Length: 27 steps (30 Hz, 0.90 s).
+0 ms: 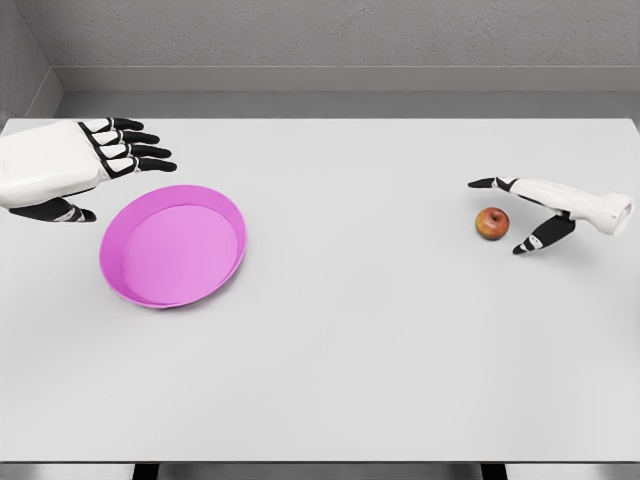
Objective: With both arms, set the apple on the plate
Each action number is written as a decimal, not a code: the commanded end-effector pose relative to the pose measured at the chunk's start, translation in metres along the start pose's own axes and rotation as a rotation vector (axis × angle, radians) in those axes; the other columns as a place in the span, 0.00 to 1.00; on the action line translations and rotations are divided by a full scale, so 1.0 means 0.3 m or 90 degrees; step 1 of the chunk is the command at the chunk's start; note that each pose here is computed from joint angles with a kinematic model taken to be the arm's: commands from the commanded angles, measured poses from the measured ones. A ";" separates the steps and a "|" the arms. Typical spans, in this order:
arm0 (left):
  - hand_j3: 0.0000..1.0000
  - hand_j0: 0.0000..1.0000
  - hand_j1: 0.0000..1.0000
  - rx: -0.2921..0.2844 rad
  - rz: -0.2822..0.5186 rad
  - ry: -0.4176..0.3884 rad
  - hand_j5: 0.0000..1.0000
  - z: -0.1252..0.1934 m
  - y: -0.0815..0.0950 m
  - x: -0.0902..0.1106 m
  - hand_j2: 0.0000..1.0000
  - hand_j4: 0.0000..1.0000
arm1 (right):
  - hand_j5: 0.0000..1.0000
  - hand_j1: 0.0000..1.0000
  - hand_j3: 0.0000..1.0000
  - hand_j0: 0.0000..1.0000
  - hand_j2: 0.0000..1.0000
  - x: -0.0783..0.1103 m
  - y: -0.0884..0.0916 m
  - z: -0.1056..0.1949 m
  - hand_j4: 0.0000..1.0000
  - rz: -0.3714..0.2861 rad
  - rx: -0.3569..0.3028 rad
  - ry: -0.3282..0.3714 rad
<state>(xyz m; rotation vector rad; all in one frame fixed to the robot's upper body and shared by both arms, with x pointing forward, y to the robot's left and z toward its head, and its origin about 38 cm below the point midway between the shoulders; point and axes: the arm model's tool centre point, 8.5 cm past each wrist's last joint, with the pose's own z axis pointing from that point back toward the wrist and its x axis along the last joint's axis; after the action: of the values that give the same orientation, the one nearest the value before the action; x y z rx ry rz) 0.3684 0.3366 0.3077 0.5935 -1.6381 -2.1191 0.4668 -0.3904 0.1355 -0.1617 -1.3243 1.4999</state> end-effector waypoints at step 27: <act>1.00 1.00 1.00 -0.009 0.003 0.000 1.00 0.000 -0.006 0.000 1.00 1.00 | 0.74 0.74 0.74 0.74 0.74 0.019 0.022 -0.034 0.74 -0.004 0.012 -0.013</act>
<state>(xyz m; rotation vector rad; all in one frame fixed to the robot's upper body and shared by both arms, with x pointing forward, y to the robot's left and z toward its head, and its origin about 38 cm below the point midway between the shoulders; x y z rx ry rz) 0.3684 0.3369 0.3056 0.5879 -1.6200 -2.1293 0.4673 -0.3780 0.1288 -0.1318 -1.3206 1.5200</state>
